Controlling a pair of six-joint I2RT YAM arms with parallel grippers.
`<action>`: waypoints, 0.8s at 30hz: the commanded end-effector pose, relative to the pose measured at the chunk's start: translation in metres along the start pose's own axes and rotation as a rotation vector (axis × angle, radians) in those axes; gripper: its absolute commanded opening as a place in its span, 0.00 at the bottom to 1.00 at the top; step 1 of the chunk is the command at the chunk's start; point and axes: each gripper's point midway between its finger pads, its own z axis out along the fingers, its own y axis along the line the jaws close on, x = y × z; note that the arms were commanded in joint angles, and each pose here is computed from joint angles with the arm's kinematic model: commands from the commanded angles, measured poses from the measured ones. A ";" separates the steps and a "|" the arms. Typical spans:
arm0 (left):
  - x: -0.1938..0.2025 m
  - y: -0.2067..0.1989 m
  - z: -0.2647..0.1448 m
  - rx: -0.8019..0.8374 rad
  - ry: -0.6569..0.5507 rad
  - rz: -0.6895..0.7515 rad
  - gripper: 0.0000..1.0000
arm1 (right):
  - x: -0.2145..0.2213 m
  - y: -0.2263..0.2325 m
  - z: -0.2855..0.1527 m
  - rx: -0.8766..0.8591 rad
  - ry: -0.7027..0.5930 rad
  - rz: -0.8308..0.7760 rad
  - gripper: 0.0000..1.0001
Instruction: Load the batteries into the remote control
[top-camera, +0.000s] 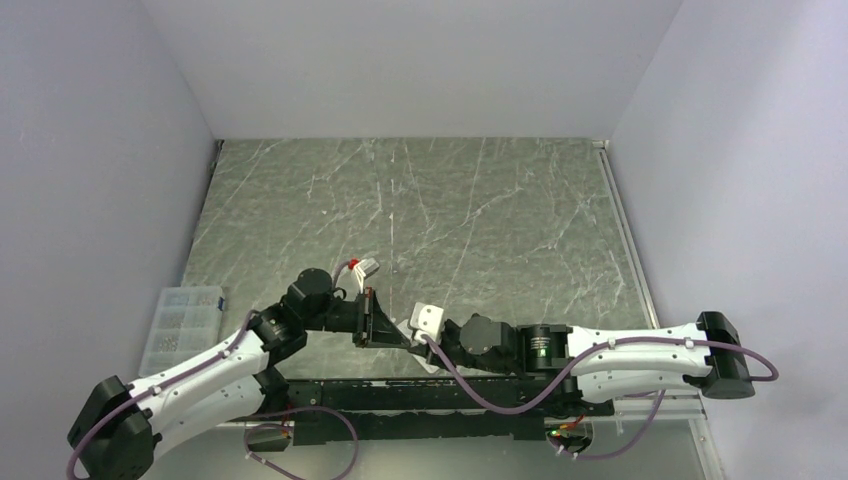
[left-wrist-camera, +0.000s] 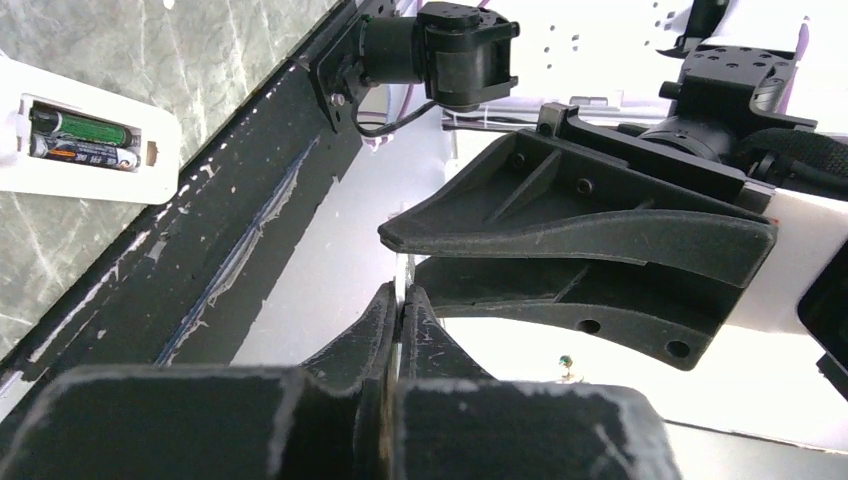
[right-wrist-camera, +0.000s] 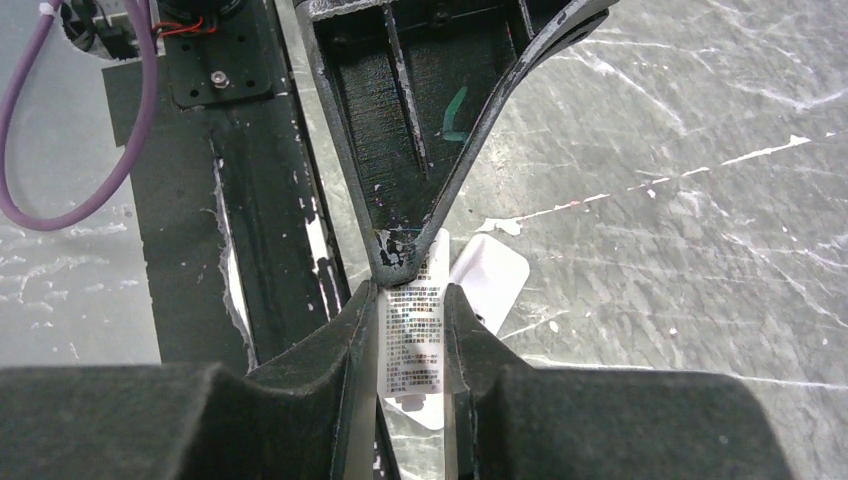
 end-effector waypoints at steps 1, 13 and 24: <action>0.000 -0.018 -0.001 0.088 0.011 0.043 0.00 | -0.017 0.000 -0.003 0.010 -0.080 0.035 0.13; 0.003 -0.024 -0.004 0.150 0.001 0.033 0.00 | -0.032 0.004 -0.031 -0.056 -0.234 0.018 1.00; 0.006 -0.029 -0.009 0.171 -0.009 0.043 0.00 | -0.051 -0.013 -0.063 0.001 -0.286 0.111 1.00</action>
